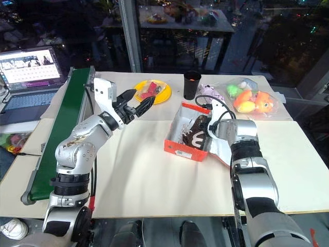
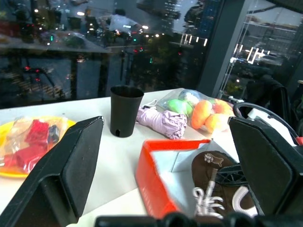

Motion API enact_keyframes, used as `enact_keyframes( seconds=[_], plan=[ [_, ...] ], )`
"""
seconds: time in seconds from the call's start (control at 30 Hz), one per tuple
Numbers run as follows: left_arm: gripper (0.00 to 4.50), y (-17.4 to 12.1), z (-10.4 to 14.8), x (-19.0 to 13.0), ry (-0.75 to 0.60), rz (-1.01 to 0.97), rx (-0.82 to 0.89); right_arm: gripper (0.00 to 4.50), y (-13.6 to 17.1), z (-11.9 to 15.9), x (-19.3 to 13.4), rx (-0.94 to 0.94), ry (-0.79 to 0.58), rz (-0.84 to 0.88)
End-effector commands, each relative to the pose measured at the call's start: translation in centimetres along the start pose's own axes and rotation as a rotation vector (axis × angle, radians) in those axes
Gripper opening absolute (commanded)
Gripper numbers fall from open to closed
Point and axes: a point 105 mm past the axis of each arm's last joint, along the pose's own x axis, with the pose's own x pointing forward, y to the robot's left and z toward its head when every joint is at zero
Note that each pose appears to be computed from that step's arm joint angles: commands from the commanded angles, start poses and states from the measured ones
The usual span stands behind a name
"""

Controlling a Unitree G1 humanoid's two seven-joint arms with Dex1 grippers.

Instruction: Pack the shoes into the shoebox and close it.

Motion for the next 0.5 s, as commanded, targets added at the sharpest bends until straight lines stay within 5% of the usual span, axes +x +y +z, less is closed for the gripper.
enact_keyframes(
  seconds=[0.03, 0.17, 0.43, 0.5],
  plan=[
    [4.50, -0.6, 1.1, -0.1, -0.037, -0.011, 0.025, 3.28, 0.7, 2.5, -0.6, -0.020, -0.075, 0.006],
    [4.50, 0.3, 1.0, -0.3, -0.013, 0.031, 0.058, 4.44, 2.0, 4.9, -1.7, -0.056, -0.163, 0.012],
    [4.50, 4.2, 1.0, -1.0, 0.048, 0.246, 0.159, 4.44, 5.6, 10.2, -6.3, -0.132, -0.440, 0.052],
    [4.50, 5.7, 1.0, -1.7, 0.058, 0.332, 0.169, 4.44, 7.5, 10.3, -7.6, -0.192, -0.483, 0.189]
  ],
)
